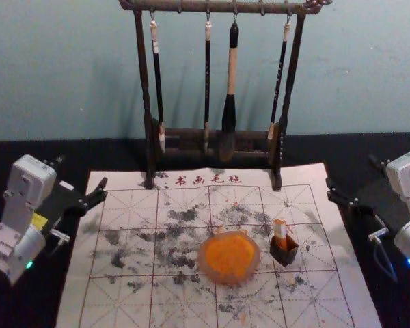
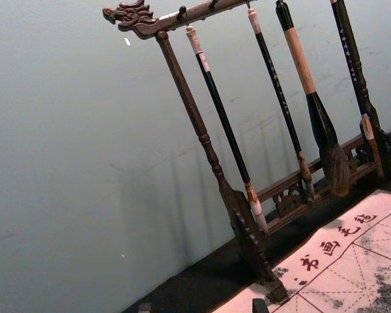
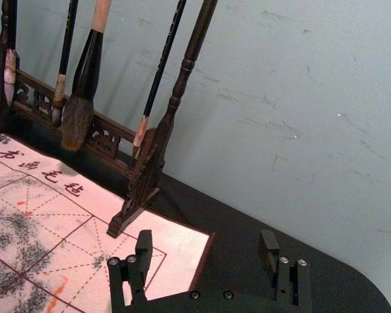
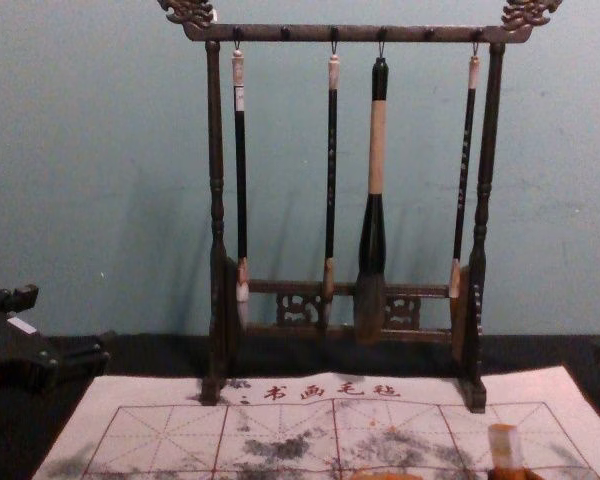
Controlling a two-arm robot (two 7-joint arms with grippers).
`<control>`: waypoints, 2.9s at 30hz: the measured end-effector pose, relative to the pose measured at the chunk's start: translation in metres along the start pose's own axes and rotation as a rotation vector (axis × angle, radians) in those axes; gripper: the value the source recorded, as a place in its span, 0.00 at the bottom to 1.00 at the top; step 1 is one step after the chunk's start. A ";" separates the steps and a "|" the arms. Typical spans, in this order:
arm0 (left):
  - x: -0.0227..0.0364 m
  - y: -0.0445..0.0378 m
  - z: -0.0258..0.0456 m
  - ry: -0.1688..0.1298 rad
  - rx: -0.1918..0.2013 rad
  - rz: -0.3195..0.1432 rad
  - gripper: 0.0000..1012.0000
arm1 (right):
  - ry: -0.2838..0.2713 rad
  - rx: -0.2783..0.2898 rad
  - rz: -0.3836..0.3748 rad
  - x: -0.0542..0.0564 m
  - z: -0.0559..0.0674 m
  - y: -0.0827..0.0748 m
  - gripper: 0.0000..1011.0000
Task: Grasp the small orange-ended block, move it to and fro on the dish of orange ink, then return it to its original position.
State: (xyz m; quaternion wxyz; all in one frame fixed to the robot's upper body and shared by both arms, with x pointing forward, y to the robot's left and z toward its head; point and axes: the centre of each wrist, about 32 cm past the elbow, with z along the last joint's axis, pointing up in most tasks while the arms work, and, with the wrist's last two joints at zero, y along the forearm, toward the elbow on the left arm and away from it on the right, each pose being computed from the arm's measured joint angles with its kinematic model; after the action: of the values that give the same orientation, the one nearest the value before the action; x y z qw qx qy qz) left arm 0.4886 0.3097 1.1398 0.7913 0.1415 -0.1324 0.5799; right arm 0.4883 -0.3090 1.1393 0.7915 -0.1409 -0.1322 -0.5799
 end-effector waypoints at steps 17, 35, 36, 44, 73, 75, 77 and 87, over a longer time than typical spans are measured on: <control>0.0000 0.0000 0.0000 0.000 0.000 0.000 0.99 | -0.001 0.000 0.000 0.001 0.000 0.000 0.99; 0.0000 0.0000 0.0000 0.000 0.000 0.000 0.99 | -0.001 -0.001 0.000 0.001 0.000 0.000 0.99; 0.0000 0.0000 0.0000 0.000 0.000 0.000 0.99 | -0.001 -0.001 0.000 0.001 0.000 0.000 0.99; 0.0000 0.0000 0.0000 0.000 0.000 0.000 0.99 | -0.001 -0.001 0.000 0.001 0.000 0.000 0.99; 0.0000 0.0000 0.0000 0.000 0.000 0.000 0.99 | 0.000 -0.001 0.002 0.003 0.000 0.000 0.99; 0.0000 0.0000 0.0000 0.000 0.000 0.000 0.99 | 0.005 0.001 0.005 0.004 0.000 0.000 0.99; 0.0000 0.0000 0.0000 0.000 0.000 0.000 0.99 | 0.020 0.008 0.011 0.006 0.000 -0.002 0.99; 0.0000 0.0000 0.0000 0.000 0.000 0.000 0.99 | 0.118 0.062 0.120 0.010 0.009 -0.020 0.99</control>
State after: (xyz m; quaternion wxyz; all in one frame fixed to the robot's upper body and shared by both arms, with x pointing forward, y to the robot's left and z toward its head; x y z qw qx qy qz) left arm 0.4886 0.3096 1.1398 0.7913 0.1415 -0.1324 0.5799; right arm 0.4716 -0.3204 1.1534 0.8353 -0.0897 -0.0946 -0.5341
